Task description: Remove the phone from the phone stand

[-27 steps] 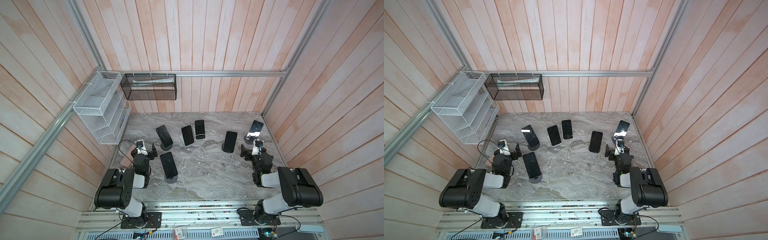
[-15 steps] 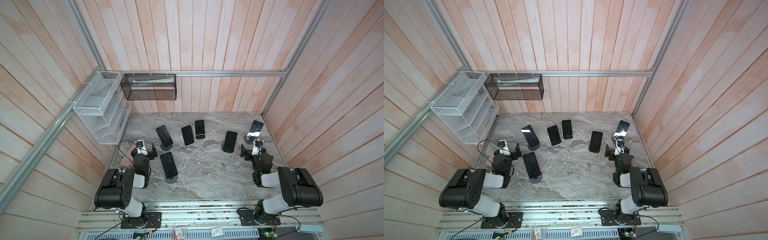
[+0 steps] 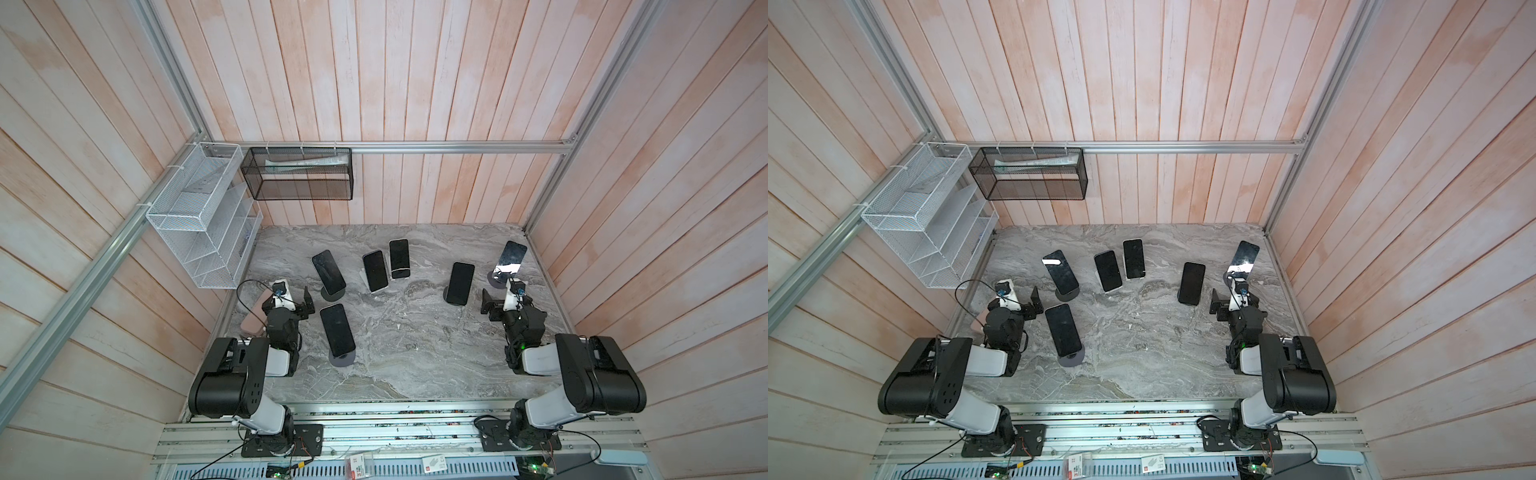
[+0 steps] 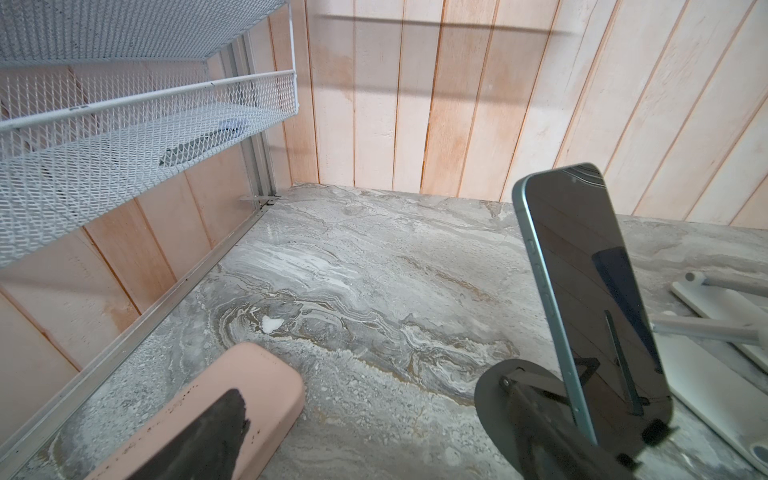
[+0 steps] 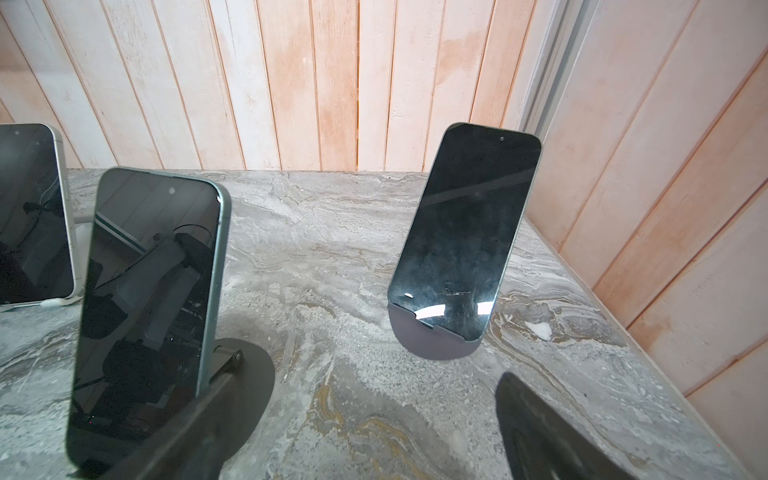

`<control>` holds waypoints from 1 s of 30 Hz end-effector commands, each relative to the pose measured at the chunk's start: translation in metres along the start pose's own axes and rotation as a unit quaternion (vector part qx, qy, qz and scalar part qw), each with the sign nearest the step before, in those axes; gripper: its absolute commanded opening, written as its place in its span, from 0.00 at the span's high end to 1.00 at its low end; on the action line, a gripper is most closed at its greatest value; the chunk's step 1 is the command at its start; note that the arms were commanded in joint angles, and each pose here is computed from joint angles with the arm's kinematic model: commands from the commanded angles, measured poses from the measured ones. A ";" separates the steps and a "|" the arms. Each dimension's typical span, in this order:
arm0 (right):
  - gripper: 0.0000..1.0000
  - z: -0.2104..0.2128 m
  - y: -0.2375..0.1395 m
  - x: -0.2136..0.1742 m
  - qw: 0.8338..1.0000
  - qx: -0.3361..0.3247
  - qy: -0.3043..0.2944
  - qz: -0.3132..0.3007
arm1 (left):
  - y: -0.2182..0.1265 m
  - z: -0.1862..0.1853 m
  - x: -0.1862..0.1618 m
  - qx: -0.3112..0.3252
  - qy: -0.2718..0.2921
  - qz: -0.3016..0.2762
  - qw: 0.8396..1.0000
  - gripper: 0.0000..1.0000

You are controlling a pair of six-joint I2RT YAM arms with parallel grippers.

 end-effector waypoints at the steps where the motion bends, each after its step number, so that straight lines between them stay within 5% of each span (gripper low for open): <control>1: 0.02 -0.001 0.000 0.004 1.000 0.002 0.001 -0.008 | 0.003 -0.001 0.005 -0.003 0.001 -0.004 1.000 0.00; 17: 0.02 -0.002 0.000 0.004 1.000 0.001 0.005 -0.007 | 0.003 -0.001 0.004 -0.003 0.000 -0.004 1.000 0.00; 24: 0.02 -0.012 0.002 0.002 0.998 -0.050 0.028 0.006 | 0.002 0.000 0.009 0.005 -0.004 -0.015 1.000 0.00; 30: 0.02 -0.022 -0.002 0.007 0.992 -0.113 0.058 -0.002 | 0.003 -0.006 0.045 0.021 -0.007 0.010 1.000 0.00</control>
Point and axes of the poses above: each gripper's point midway between its finger pads, its own y axis out along the fingers, its own z axis along the line the jaws close on, x = y × z, the point moved 9 cm from there along -y, back along the fingers, and after that the axes turned 9 degrees about -y, right-handed, at the moved point
